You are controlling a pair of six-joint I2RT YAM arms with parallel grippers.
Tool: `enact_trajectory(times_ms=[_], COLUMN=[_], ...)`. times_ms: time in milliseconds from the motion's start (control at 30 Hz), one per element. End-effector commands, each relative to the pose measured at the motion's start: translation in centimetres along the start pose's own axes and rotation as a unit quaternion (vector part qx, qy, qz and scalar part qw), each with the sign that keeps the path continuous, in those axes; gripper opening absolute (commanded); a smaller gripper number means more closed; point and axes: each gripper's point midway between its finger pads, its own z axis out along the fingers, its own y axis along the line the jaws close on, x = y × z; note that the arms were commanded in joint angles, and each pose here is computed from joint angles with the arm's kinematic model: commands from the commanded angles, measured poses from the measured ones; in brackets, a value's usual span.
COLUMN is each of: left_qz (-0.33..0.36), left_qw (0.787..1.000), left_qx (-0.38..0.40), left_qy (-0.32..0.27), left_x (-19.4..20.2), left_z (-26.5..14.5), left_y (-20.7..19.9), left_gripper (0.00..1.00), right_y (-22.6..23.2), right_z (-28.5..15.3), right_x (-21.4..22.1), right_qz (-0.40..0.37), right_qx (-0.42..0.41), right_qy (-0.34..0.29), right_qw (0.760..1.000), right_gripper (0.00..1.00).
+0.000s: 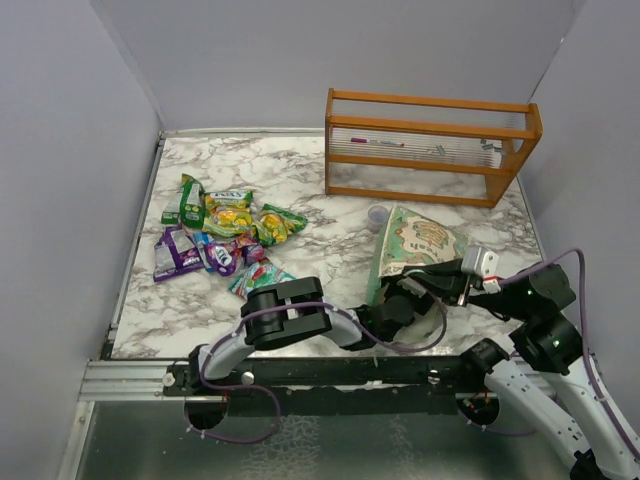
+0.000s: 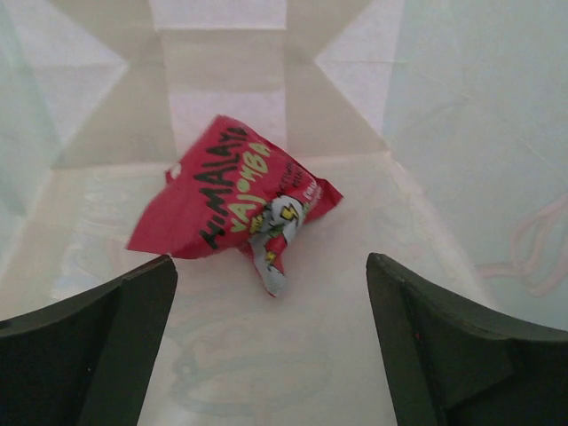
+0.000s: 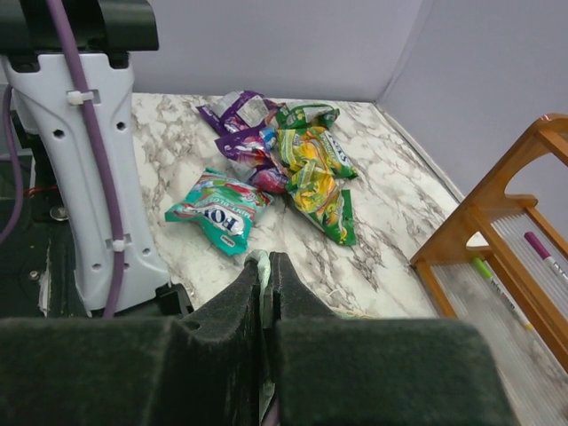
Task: Take the snacks out of the paper bag
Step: Take out the snack from the paper bag.
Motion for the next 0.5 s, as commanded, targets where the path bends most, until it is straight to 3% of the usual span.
enact_trajectory(times_ms=[0, 133, 300, 467], left_qz=[0.007, 0.017, 0.005, 0.006], left_qw=[0.999, 0.998, 0.999, 0.994], left_qx=[-0.023, -0.039, -0.051, -0.105], left_qy=[0.031, 0.044, 0.017, 0.017], left_x=[2.1, 2.6, 1.0, 0.6], left_z=[1.9, 4.0, 5.0, 6.8], left_y=[0.8, 1.2, 1.8, 4.2], left_gripper=[0.96, 0.99, 0.98, 0.99], right_y=[1.0, 1.1, 1.2, 1.3], right_z=[0.2, 0.2, 0.1, 0.0], right_x=[-0.4, -0.6, -0.7, -0.7], right_qz=[-0.002, -0.002, 0.001, 0.006], right_qx=[-0.030, -0.035, -0.036, -0.038], right_qy=[-0.012, -0.010, -0.010, -0.011], right_qw=[0.999, 0.999, 0.999, 0.999], right_gripper=[0.02, 0.02, 0.02, 0.02])
